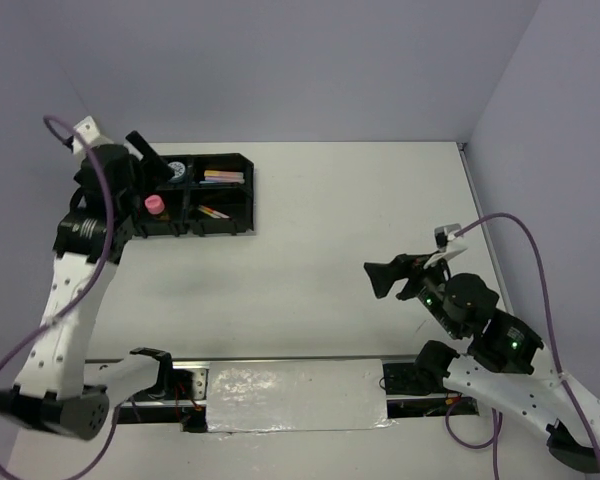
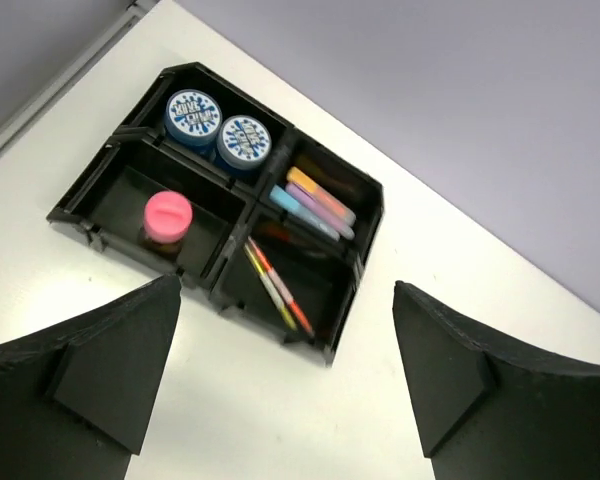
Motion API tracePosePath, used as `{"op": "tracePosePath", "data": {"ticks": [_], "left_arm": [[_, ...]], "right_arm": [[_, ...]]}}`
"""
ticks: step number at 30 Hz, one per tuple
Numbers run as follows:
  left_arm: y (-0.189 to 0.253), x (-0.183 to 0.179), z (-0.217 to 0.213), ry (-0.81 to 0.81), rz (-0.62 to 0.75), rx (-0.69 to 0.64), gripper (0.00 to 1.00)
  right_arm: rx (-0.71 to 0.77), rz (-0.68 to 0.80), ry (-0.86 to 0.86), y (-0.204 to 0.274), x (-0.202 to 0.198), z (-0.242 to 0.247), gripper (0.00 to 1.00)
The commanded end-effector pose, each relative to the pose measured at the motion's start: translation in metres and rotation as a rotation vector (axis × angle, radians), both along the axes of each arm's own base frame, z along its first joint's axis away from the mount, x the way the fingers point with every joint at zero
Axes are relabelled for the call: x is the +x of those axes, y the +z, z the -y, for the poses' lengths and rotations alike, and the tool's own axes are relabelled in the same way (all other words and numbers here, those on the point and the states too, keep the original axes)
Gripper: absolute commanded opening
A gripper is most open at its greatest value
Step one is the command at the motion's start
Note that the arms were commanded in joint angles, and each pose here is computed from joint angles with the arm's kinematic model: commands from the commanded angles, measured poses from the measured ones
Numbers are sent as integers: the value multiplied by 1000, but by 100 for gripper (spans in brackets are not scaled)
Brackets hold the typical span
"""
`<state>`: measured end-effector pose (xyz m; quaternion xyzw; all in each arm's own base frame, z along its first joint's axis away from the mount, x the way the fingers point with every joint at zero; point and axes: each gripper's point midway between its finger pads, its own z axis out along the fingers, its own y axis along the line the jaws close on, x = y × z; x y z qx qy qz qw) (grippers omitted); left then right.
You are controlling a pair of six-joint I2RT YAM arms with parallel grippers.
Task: Sort the stationery into containers
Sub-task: Reset both arms
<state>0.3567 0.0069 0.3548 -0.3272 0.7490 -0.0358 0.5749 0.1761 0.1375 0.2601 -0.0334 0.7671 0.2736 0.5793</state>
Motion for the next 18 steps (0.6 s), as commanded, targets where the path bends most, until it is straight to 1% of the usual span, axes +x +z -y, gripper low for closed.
{"op": "tracePosePath", "data": {"ticks": [1,2,3,4,5,6,7,8,9,10,12,13,14,16,18], "left_arm": [[-25,-49,8,-160,-122,103,99],[-28,-66,5,-176,-110,127,99],[-31,-74,3,-184,-111,149,99],[-32,-82,1,-205,-111,193,99],[-38,-94,-1,-214,-106,214,99],[-43,-101,-3,-217,-119,228,99],[-40,-113,-7,-193,-93,228,99],[-51,-119,-6,-195,-103,222,99],[-52,-124,-4,-201,-89,210,99],[-52,-137,-3,-210,-70,194,99],[-57,-149,-2,-218,-59,172,99],[-52,-160,0,-235,-18,163,99],[-56,-164,2,-247,-8,158,99],[-52,-176,9,-288,42,134,99],[-51,-185,11,-305,59,119,99]], "right_arm": [[8,100,-122,56,3,34,100],[-17,98,-133,60,3,38,100],[-33,110,-155,68,3,45,100],[-39,116,-168,83,1,52,100],[-60,127,-175,91,0,56,100],[-47,151,-200,112,-3,66,100],[-100,126,-209,109,-2,69,100],[-120,125,-222,114,-2,74,100],[-116,138,-251,127,-5,84,100],[-152,122,-260,124,-5,88,100],[-141,126,-267,130,-10,95,100],[-127,136,-238,132,-15,95,100],[-117,134,-230,131,-18,96,100],[-110,125,-227,128,-23,100,100],[-106,108,-224,117,-32,111,100]]}}
